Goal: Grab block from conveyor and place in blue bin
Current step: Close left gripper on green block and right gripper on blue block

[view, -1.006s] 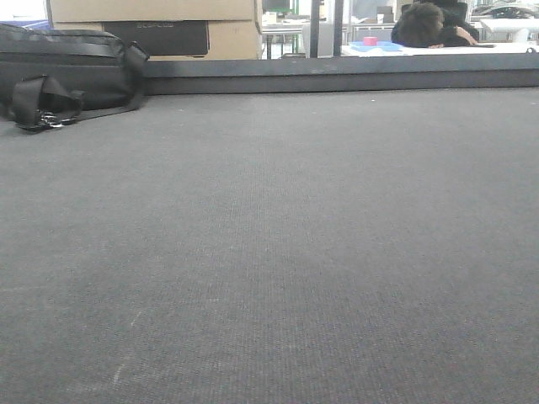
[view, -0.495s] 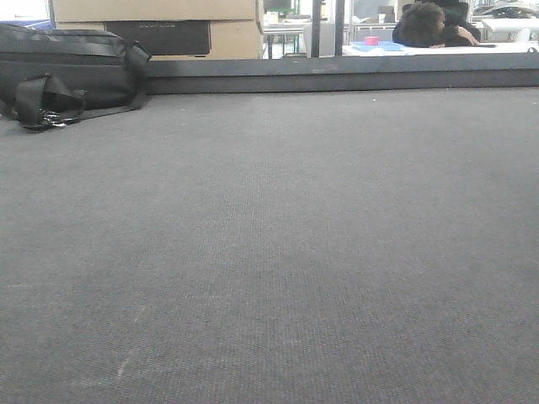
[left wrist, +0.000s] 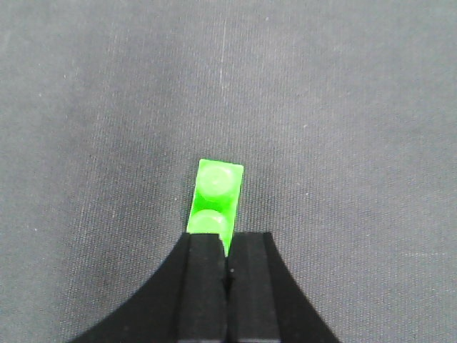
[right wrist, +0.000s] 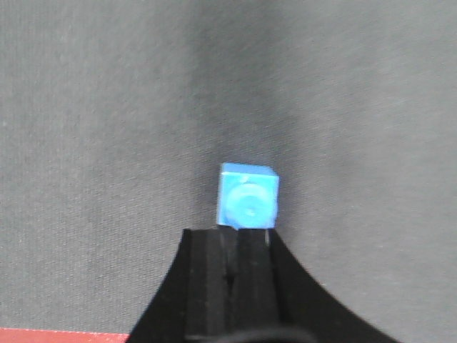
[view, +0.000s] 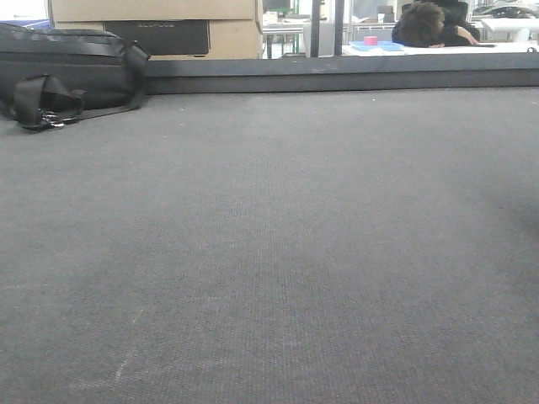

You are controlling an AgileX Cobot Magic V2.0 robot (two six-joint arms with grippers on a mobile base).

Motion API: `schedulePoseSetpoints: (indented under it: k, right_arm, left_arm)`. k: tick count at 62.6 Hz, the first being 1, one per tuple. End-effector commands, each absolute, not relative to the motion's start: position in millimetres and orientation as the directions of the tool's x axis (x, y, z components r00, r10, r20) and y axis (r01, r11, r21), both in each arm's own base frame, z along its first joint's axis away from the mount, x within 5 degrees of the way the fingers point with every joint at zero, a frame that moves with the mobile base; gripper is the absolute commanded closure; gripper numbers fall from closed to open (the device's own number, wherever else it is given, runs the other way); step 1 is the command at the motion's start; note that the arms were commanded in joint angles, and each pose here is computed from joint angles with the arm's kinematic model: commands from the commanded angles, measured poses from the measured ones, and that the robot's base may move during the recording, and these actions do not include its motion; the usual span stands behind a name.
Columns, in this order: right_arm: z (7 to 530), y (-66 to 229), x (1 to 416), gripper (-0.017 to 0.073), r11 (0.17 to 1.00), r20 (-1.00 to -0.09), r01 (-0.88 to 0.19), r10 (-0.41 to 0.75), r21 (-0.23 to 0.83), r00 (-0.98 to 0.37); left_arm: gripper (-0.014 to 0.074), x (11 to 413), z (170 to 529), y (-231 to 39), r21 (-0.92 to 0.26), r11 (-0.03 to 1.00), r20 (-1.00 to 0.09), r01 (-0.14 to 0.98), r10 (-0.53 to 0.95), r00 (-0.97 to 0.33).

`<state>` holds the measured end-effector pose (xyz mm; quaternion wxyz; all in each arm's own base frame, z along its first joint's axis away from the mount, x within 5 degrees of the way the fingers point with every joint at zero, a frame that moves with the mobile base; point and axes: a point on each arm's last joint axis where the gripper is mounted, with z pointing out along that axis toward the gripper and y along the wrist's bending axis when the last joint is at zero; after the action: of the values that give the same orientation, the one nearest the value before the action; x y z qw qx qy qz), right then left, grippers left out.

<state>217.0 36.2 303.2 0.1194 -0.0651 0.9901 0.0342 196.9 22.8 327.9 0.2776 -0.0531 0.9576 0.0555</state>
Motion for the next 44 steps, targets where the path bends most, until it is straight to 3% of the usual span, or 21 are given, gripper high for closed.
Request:
schedulePoseSetpoints:
  k: [1,8,18,21,28,44]
  right_arm:
    - [299,37,222,0.0706,0.991,-0.218,-0.124,-0.111,0.050,-0.970]
    - [292,38,228,0.0592,0.991,-0.215,-0.121,-0.108,0.050,-0.971]
    - [279,37,229,0.0199,0.994,-0.195,-0.094,-0.082,0.053,-0.977]
    - [273,36,229,0.0149,0.995,-0.187,-0.088,-0.077,0.052,-0.979]
    - [252,29,227,0.0162,0.997,-0.135,-0.052,-0.043,0.057,-0.990]
    - [214,25,231,0.0231,0.996,-0.118,0.005,0.015,0.087,-0.993]
  left_arm:
    - [0.0705,198,331,21,0.070,0.989,-0.547,-0.131,-0.072,-0.834]
    - [0.0705,198,331,21,0.062,0.989,-0.547,-0.131,-0.076,-0.834]
    - [0.0705,198,331,20,0.050,0.990,-0.547,-0.131,-0.083,-0.833]
    - [0.0705,198,331,19,0.040,0.991,-0.546,-0.131,-0.088,-0.833]
    - [0.0705,198,330,18,0.027,0.991,-0.546,-0.132,-0.096,-0.832]
    - [0.0705,198,330,17,0.017,0.991,-0.547,-0.132,-0.101,-0.831]
